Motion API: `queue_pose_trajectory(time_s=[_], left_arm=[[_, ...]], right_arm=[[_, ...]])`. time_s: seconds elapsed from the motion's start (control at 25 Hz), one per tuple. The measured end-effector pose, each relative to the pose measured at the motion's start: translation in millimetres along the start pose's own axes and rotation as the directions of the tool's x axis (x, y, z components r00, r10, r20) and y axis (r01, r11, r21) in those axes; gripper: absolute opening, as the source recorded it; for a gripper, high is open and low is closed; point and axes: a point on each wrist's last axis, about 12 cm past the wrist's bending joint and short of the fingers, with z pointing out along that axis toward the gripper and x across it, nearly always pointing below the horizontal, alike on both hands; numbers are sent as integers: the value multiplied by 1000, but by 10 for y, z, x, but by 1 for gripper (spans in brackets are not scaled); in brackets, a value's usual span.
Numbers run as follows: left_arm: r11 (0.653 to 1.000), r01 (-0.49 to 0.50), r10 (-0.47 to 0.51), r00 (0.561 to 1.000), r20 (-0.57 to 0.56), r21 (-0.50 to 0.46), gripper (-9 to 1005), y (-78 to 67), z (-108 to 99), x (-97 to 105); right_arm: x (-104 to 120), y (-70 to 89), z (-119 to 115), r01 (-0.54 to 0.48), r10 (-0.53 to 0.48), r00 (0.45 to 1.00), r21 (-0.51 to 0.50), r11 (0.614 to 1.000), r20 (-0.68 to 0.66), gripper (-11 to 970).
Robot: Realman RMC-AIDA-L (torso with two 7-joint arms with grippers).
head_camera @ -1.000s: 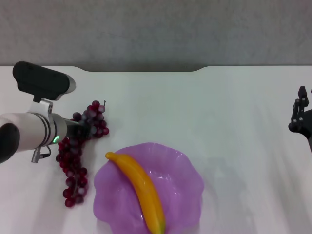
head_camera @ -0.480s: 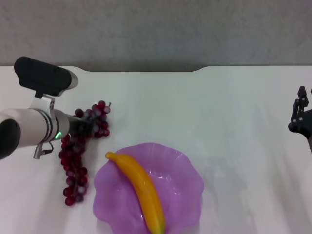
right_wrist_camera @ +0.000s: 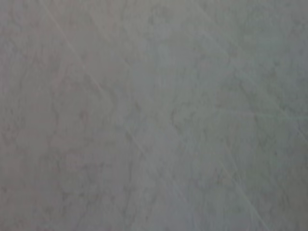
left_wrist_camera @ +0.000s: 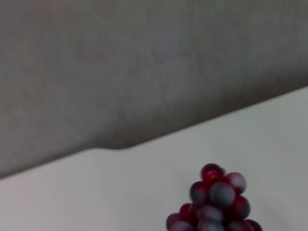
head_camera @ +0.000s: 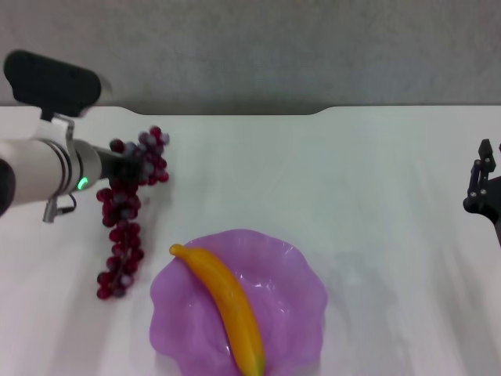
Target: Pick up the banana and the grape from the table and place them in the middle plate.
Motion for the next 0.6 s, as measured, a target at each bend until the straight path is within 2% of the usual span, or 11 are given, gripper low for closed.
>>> queue_pose_trajectory(time_s=[0.32,0.48,0.6], left_arm=[[1000,-18,18,998,63,-8,160,41,-302,-228],[999,-42,41,995,95,4,156,3,-514,-305],[997,-69,65,990,121,26,153,-78,-683,-378]], right_arm=[[17,-20,-2,9,-9,1000,2,1000,-5,207],[22,-23,-2,10,-10,1000,2,1000,-7,207],[35,-33,-3,15,-15,1000,1,1000,-12,207]])
